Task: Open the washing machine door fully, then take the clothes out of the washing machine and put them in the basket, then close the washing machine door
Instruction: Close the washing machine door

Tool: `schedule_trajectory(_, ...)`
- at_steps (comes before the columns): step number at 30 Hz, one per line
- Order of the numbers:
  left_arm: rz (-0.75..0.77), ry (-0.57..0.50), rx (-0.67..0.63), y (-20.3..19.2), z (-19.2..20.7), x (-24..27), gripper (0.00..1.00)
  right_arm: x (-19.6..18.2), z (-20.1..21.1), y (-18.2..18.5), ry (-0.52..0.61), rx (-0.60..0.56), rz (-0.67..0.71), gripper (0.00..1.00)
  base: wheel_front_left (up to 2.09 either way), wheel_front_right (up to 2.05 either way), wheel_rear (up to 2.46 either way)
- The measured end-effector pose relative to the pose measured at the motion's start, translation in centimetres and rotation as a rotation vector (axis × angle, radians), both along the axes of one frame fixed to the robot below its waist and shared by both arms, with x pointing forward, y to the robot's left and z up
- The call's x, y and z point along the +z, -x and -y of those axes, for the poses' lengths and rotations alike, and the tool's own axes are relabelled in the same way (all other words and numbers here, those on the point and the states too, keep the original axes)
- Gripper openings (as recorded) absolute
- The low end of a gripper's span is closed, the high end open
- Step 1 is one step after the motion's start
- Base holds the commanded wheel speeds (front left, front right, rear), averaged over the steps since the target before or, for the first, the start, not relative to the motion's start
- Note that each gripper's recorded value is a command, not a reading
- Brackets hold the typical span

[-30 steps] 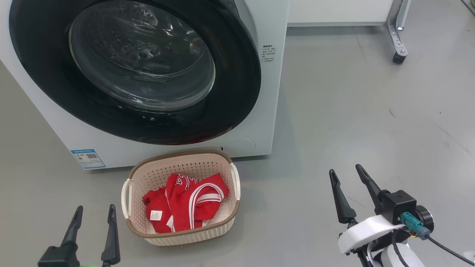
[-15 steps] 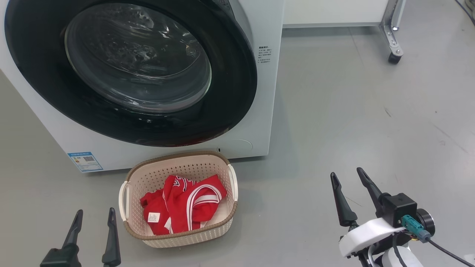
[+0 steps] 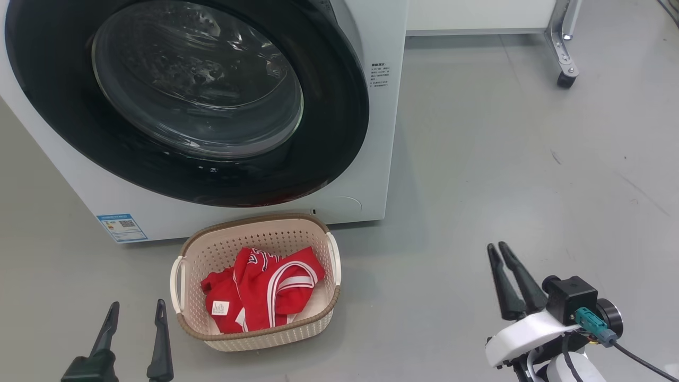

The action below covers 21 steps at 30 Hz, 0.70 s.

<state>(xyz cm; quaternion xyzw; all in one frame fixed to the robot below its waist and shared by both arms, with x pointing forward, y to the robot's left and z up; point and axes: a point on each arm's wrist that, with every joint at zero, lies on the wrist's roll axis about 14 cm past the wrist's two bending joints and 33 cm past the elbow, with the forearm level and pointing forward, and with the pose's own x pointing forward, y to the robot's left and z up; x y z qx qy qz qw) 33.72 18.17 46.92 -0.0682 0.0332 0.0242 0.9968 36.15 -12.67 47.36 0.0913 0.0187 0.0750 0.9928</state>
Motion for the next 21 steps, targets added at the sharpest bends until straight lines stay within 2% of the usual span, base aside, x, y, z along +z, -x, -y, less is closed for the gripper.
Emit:
schedule_trajectory(10, -0.005, -0.003, 0.011, 0.2, -0.2, -0.2, 1.0, 0.1, -0.7, -0.4, 0.004, 0.034, 0.005, 0.0, 0.0, 0.0, 0.0)
schedule_trajectory(21, -0.003, 0.0, 0.039, -0.3, -0.8, -0.2, 1.0, 2.8, -3.7, -4.6, 0.024, 0.149, 0.093, 0.0, 0.0, 0.0, 0.0)
